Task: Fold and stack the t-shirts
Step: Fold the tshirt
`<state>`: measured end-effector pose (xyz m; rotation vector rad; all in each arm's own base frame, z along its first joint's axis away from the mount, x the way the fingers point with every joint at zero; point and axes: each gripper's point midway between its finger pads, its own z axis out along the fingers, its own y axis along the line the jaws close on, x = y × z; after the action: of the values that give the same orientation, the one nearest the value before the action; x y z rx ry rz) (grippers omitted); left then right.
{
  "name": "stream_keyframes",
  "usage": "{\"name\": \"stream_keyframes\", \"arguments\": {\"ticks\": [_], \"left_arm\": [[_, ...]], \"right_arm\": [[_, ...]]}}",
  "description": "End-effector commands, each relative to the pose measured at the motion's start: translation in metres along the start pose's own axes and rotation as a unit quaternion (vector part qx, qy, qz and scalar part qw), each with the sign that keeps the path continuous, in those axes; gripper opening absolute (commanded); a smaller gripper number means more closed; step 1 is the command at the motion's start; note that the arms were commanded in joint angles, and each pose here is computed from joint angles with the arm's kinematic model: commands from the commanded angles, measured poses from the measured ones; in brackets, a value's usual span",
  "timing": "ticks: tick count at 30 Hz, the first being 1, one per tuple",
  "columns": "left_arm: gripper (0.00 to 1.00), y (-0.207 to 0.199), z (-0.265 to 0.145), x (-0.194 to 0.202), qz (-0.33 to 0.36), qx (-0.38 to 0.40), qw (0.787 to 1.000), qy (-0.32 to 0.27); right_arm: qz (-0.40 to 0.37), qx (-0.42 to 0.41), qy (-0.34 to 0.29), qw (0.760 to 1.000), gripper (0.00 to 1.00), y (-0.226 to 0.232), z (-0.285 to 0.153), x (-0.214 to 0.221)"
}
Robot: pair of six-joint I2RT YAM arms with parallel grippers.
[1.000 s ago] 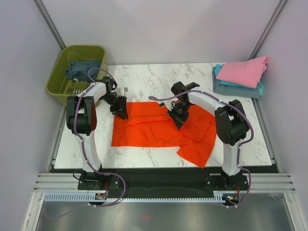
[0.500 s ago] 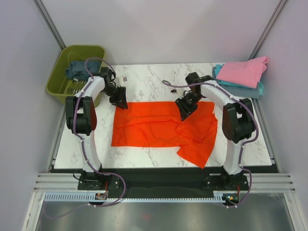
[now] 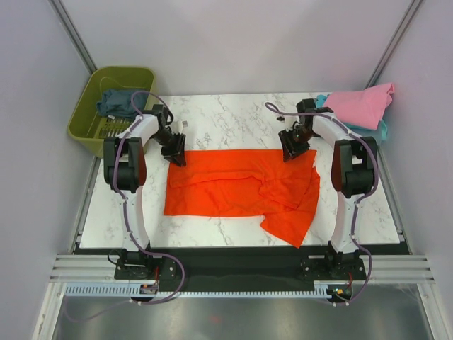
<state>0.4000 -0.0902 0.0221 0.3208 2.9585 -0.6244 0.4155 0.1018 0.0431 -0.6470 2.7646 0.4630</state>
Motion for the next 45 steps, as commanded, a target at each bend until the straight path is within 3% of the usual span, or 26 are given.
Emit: {"name": "stream_keyframes", "arguments": {"ticks": [1,11,17,21,28,45], "left_arm": [[0.36,0.009,-0.007,-0.007,0.003,-0.032,0.999,-0.006],[0.36,0.037,0.016,-0.027,0.006,-0.086,0.996,0.000],[0.36,0.045,0.019,-0.059,0.034,-0.112,0.993,-0.025],[0.36,0.046,0.020,-0.074,0.048,-0.120,0.991,-0.039],[0.36,0.058,0.015,-0.108,0.073,-0.150,0.983,-0.075],[0.45,0.060,0.003,-0.168,0.104,-0.197,0.962,-0.159]], "right_arm": [[0.009,0.022,0.006,1.000,0.48,-0.008,0.010,0.006],[0.050,0.036,0.039,0.997,0.48,-0.042,0.049,0.018],[0.060,0.066,-0.011,0.996,0.48,-0.076,0.056,-0.024],[0.040,0.098,-0.077,0.991,0.48,-0.099,0.045,-0.080],[0.013,0.137,-0.127,0.982,0.58,-0.128,0.046,-0.127],[0.035,0.121,-0.108,0.986,0.61,-0.113,0.046,-0.105]]}}
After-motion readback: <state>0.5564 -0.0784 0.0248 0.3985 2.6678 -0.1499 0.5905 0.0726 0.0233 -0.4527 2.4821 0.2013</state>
